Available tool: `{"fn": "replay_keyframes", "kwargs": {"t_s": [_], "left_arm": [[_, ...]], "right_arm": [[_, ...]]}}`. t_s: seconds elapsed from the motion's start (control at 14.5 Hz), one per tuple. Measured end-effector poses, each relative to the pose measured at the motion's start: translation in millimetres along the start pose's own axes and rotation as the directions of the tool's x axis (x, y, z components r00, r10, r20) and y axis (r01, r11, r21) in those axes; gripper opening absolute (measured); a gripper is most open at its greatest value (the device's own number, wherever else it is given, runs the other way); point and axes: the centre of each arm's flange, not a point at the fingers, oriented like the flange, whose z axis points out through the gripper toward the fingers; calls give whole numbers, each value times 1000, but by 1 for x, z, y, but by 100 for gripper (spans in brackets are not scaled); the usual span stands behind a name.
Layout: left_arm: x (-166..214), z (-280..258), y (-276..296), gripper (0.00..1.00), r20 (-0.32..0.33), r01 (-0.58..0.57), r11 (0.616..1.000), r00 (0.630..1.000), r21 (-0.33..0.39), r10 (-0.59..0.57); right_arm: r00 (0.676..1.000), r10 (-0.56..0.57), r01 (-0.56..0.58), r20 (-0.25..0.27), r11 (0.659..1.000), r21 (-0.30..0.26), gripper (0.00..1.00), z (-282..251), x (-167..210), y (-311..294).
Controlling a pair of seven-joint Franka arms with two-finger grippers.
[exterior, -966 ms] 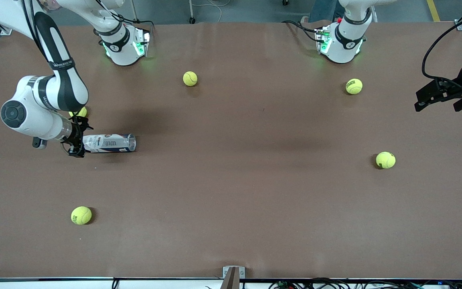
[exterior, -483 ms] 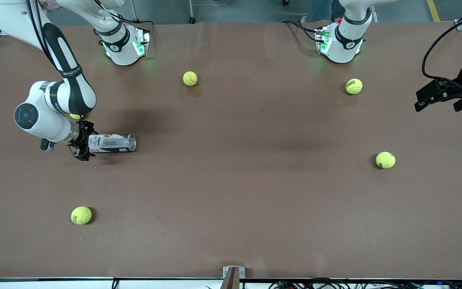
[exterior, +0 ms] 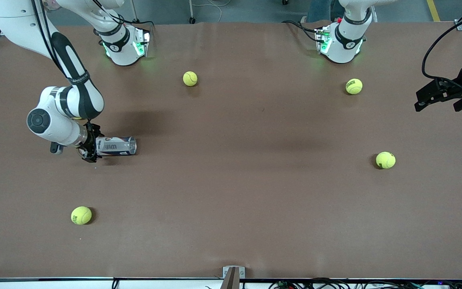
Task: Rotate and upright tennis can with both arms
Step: 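Reach the right gripper to the can's lid end and grasp it, then slide the lying can with the right gripper toward the table middle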
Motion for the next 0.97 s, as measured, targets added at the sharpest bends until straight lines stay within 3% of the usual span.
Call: {"fn": "replay_keyframes", "kwargs": {"t_s": [0.41, 0.55, 0.69, 0.97], "left_arm": [[0, 0, 0, 100, 0, 0, 1000, 1000, 0, 0], [0, 0, 0, 100, 0, 0, 1000, 1000, 0, 0], [0, 0, 0, 100, 0, 0, 1000, 1000, 0, 0], [0, 0, 0, 100, 0, 0, 1000, 1000, 0, 0]], "right_arm": [[1000, -14, 14, -3, 1000, -15, 96, 13, -8, 1], [1000, -14, 14, -3, 1000, -15, 90, 13, -9, 1], [1000, -19, 19, -3, 1000, -14, 76, 12, -11, 0], [1000, -12, 12, -12, 999, -43, 73, 5, -53, -4]]}}
